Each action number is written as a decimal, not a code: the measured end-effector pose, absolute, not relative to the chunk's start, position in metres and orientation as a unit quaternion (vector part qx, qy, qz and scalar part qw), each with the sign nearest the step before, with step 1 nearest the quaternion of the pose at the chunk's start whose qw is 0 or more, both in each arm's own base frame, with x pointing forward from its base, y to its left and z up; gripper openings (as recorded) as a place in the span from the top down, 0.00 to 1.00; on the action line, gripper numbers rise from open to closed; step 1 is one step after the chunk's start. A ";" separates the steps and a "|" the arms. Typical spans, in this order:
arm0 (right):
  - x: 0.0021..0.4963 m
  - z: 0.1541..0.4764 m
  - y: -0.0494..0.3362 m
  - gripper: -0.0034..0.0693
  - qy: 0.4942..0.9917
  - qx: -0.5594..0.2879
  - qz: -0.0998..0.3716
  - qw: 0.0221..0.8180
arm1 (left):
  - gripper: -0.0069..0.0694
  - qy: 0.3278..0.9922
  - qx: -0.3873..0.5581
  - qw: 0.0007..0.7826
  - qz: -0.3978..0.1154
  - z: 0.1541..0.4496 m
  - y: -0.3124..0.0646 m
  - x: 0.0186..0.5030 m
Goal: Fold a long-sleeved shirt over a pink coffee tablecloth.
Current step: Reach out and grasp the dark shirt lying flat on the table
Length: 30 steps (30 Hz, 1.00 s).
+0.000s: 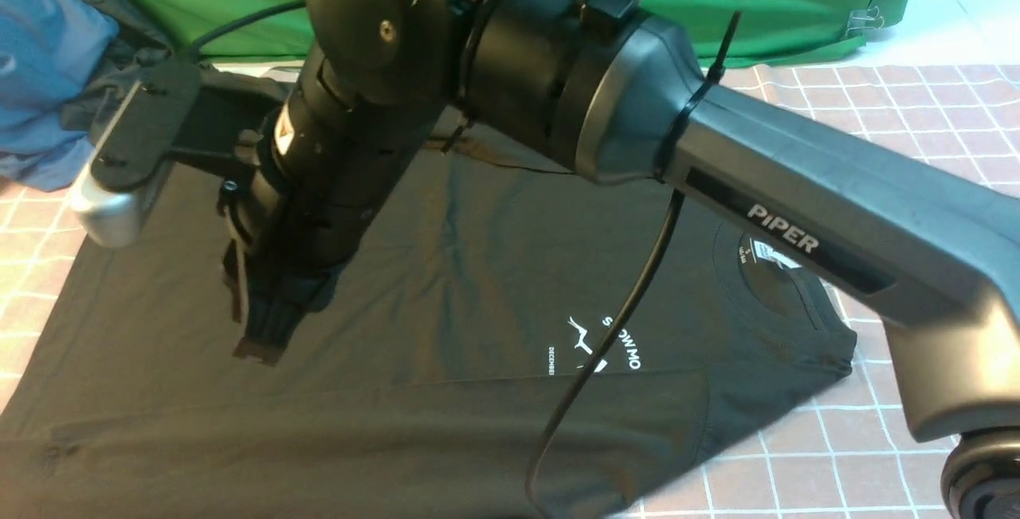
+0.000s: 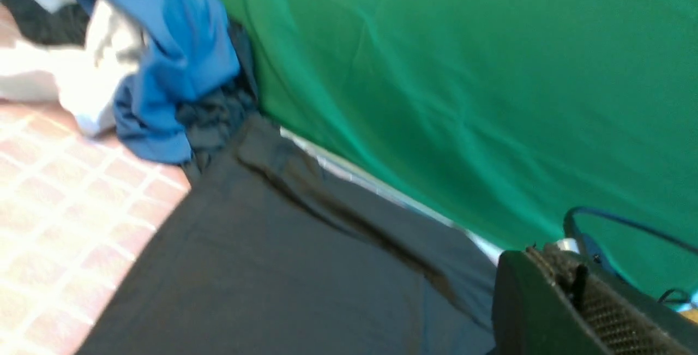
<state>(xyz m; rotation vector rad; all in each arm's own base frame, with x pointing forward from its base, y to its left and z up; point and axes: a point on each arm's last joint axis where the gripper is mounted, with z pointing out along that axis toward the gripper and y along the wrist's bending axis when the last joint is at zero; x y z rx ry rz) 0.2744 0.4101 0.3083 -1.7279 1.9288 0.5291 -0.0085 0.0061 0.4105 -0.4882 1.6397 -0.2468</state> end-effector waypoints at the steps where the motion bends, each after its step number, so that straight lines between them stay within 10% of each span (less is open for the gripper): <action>1: 0.274 0.308 0.412 0.64 0.706 -0.632 0.198 0.252 | 0.89 0.714 -0.215 0.657 -0.106 0.410 0.007 -0.014; 13: 0.274 0.236 0.451 0.53 0.702 -0.639 0.208 0.234 | 0.89 0.679 -0.223 0.698 -0.048 0.405 0.015 -0.048; 19: 0.276 0.209 0.468 0.32 0.686 -0.643 0.208 0.268 | 0.89 0.700 -0.229 0.676 -0.038 0.393 0.017 -0.041; 30: 0.273 0.171 0.481 0.29 0.687 -0.647 0.201 0.263 | 0.89 0.711 -0.233 0.662 -0.035 0.388 0.017 -0.038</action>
